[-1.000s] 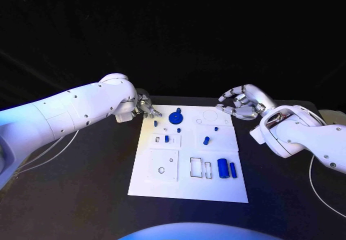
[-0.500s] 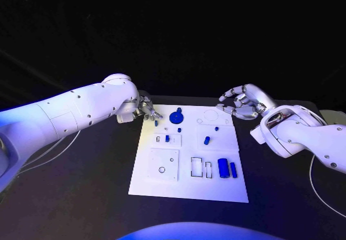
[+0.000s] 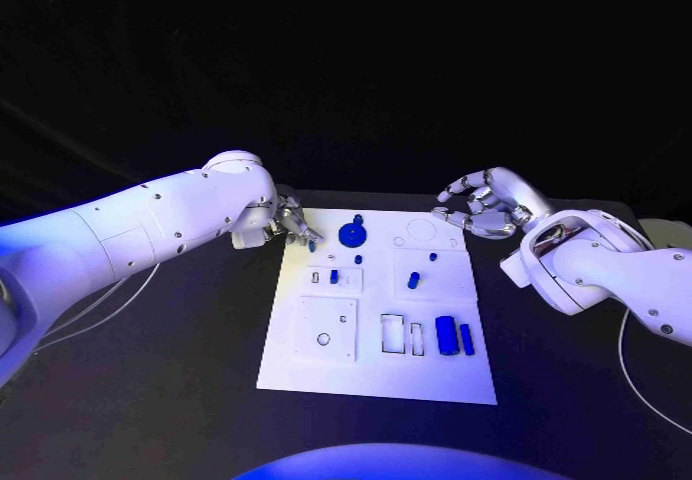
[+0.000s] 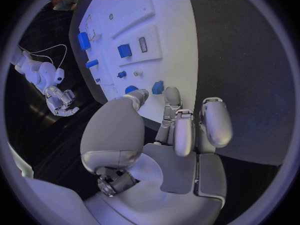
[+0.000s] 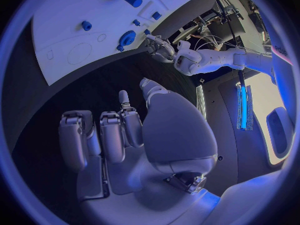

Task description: Assemble the parts on the task board

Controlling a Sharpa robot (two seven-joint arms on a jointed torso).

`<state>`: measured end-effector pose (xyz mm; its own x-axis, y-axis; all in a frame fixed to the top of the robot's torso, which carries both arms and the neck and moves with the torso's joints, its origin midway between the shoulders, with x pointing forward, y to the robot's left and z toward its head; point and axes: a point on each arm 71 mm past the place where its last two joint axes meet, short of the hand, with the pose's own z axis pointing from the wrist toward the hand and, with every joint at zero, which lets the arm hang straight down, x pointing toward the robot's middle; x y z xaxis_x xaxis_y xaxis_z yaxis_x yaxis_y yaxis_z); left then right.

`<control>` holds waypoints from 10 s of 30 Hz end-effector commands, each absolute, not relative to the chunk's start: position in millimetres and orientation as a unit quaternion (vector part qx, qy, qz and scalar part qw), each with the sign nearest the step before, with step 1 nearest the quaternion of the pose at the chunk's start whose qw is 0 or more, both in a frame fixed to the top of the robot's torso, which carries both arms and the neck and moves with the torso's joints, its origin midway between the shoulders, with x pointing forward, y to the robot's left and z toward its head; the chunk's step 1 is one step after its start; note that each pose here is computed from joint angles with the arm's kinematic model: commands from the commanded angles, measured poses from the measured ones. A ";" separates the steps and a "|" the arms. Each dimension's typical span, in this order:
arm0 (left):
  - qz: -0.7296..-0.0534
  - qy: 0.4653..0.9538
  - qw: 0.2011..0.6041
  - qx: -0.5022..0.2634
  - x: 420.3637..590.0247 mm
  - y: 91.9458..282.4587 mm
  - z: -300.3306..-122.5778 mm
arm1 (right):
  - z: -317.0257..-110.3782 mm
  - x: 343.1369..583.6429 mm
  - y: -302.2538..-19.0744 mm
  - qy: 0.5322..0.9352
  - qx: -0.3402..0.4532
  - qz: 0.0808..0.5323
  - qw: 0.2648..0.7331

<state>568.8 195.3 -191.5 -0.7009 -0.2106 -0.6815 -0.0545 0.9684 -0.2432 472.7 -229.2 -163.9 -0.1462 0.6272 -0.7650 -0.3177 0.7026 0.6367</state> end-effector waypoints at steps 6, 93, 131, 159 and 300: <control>-0.106 0.919 0.373 -0.070 567.3 193.2 -193.1 | -164.0 472.3 -227.7 0.663 0.111 0.371 0.641; -0.190 0.888 0.410 -0.084 492.6 193.4 -205.1 | -165.8 471.7 -230.4 0.665 0.114 0.367 0.640; -0.162 0.905 0.391 -0.048 491.9 188.6 -219.0 | -167.6 471.2 -230.1 0.666 0.114 0.368 0.639; -0.165 0.908 0.384 -0.039 490.9 180.9 -220.6 | -168.3 470.9 -230.2 0.666 0.115 0.368 0.638; -0.285 0.759 0.545 0.214 512.4 109.7 -217.6 | -169.8 470.9 -229.5 0.661 0.119 0.375 0.639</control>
<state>513.1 111.5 -215.6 -0.2995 -0.0132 -0.9540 0.6325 0.7459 -0.2089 471.4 -230.8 -170.0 -0.1534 0.6391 -0.7537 -0.3114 0.6926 0.6507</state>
